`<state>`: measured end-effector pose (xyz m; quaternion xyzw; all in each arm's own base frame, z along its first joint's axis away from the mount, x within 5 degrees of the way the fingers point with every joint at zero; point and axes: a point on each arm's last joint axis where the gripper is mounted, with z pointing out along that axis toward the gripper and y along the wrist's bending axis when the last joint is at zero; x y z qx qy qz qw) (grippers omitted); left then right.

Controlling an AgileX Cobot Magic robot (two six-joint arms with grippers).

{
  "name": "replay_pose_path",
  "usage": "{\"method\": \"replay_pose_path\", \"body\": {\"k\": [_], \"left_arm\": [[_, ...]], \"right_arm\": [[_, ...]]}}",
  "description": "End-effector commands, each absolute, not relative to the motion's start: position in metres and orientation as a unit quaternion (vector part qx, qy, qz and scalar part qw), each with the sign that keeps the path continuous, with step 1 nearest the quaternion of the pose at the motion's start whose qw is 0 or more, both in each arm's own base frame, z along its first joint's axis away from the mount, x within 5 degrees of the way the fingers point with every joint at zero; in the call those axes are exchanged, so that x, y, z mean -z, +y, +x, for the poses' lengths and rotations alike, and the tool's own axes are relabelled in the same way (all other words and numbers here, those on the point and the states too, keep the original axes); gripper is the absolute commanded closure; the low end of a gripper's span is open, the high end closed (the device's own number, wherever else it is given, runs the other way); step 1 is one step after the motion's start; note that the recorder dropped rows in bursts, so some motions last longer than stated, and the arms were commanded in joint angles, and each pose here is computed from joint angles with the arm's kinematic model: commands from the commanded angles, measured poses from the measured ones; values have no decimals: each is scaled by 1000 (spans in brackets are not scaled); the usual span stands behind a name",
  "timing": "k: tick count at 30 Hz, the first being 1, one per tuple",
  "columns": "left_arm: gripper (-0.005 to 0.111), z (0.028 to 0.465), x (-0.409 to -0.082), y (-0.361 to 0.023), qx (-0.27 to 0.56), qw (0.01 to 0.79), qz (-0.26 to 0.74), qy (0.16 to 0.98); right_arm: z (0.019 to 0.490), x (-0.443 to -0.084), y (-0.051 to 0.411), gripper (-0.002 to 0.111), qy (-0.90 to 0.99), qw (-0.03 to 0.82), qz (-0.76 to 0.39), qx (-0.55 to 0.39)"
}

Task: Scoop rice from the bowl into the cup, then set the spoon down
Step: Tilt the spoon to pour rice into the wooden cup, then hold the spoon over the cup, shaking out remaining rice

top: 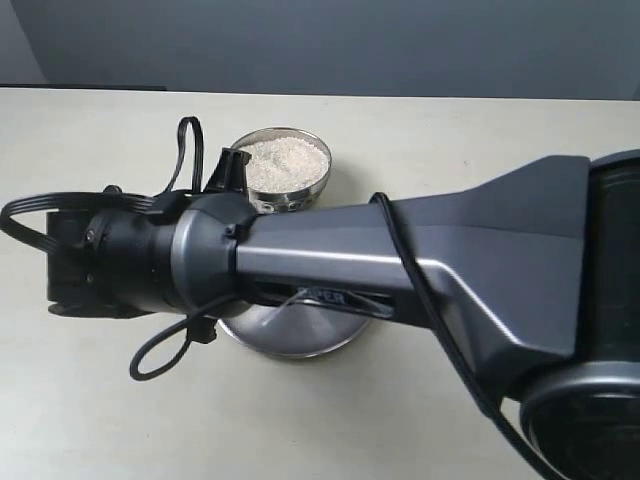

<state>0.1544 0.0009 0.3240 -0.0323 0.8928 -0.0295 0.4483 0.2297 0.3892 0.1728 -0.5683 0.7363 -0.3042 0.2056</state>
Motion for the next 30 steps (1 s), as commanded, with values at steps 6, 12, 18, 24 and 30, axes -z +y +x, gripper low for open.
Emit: {"method": "replay_pose_path", "body": {"k": [6, 12, 18, 24, 30], "left_arm": [[106, 155, -324, 1, 28, 450, -33, 892], [106, 155, -324, 1, 28, 450, -33, 892], [106, 155, -324, 2, 24, 450, -31, 892], [106, 155, -324, 2, 20, 450, -29, 893], [106, 155, -324, 2, 20, 449, -29, 893]], "right_arm": [[231, -173, 389, 109, 729, 209, -571, 314], [234, -176, 389, 109, 724, 228, -563, 327], [234, -176, 389, 109, 721, 231, -563, 330], [235, -172, 385, 109, 702, 233, -572, 354], [228, -160, 380, 109, 684, 223, -585, 374]]}}
